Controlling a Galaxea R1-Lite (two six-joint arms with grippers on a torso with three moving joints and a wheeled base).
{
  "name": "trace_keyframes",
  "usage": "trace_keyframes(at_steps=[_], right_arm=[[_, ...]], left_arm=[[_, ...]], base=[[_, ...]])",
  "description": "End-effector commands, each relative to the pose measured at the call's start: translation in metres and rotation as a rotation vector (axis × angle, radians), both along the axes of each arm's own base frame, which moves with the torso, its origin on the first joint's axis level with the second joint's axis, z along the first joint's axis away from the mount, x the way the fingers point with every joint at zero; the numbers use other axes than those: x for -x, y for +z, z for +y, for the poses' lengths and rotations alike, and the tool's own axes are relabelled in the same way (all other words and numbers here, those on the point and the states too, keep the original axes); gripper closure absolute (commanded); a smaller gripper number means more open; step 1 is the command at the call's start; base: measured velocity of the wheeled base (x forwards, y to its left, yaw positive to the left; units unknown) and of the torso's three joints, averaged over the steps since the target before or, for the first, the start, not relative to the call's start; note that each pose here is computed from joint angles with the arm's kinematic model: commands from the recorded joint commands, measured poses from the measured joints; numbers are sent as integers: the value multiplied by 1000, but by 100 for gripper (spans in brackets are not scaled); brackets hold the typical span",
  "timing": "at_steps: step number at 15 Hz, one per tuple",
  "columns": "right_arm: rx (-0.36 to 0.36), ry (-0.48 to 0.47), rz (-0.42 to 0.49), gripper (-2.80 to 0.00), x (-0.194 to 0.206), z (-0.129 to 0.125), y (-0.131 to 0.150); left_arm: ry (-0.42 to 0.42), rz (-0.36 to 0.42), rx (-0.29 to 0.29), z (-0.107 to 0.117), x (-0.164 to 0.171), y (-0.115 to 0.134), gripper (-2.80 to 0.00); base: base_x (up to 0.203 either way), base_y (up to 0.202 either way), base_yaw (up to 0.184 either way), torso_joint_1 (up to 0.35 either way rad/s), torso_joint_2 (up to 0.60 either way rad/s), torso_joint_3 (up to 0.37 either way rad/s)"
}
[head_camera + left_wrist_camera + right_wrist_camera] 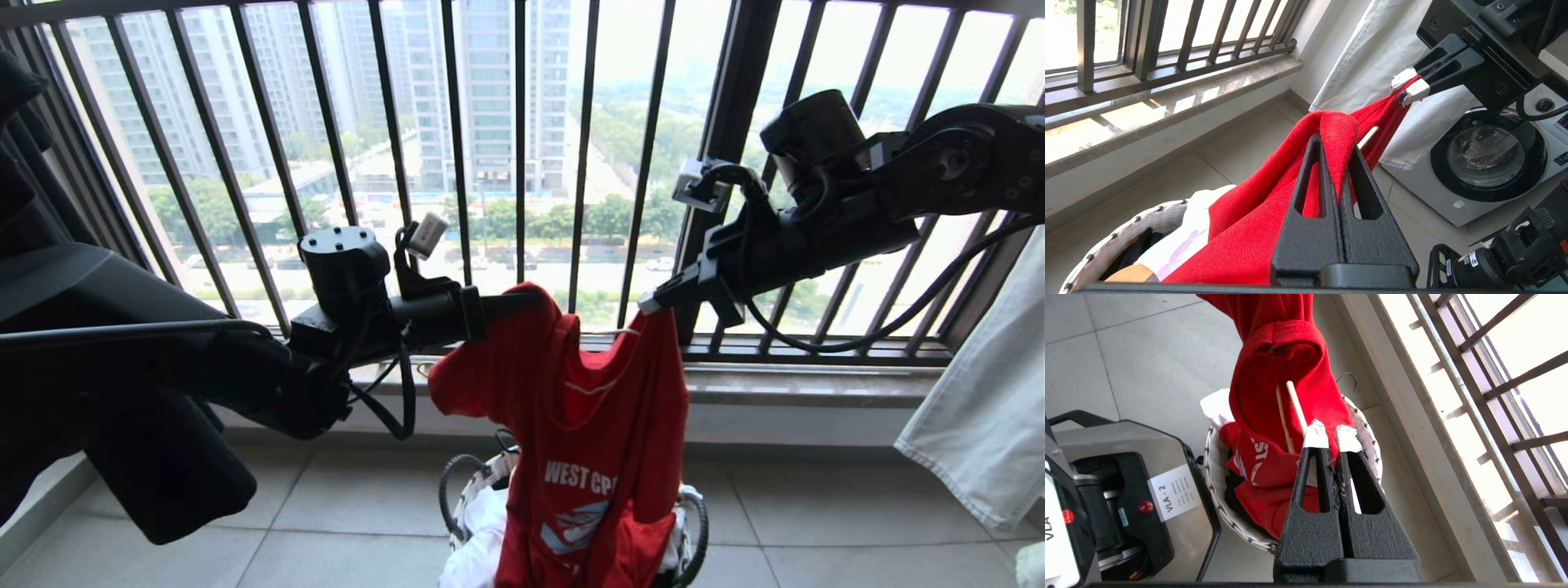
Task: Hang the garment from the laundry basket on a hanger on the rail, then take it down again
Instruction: Hang the clothes on the clothes rack
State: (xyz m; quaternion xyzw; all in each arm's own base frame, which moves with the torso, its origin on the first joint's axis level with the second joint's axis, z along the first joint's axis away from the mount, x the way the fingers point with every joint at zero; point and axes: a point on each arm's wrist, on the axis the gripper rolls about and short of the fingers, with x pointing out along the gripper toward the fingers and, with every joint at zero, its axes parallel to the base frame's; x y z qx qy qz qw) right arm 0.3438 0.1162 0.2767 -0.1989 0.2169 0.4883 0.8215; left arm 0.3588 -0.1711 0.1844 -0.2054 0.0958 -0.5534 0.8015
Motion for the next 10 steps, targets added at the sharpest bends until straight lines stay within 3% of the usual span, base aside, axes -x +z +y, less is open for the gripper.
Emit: trace_keyframes(at_steps=[1, 10], right_arm=[[4, 3, 10, 0, -3, 0, -4], [-4, -32, 53, 0, -20, -2, -26]], left_arm=[[7, 16, -23, 2, -5, -5, 0], [46, 19, -129, 10, -27, -49, 0]], base=[[0, 0, 0, 0, 0, 0], [0, 0, 0, 0, 0, 0]])
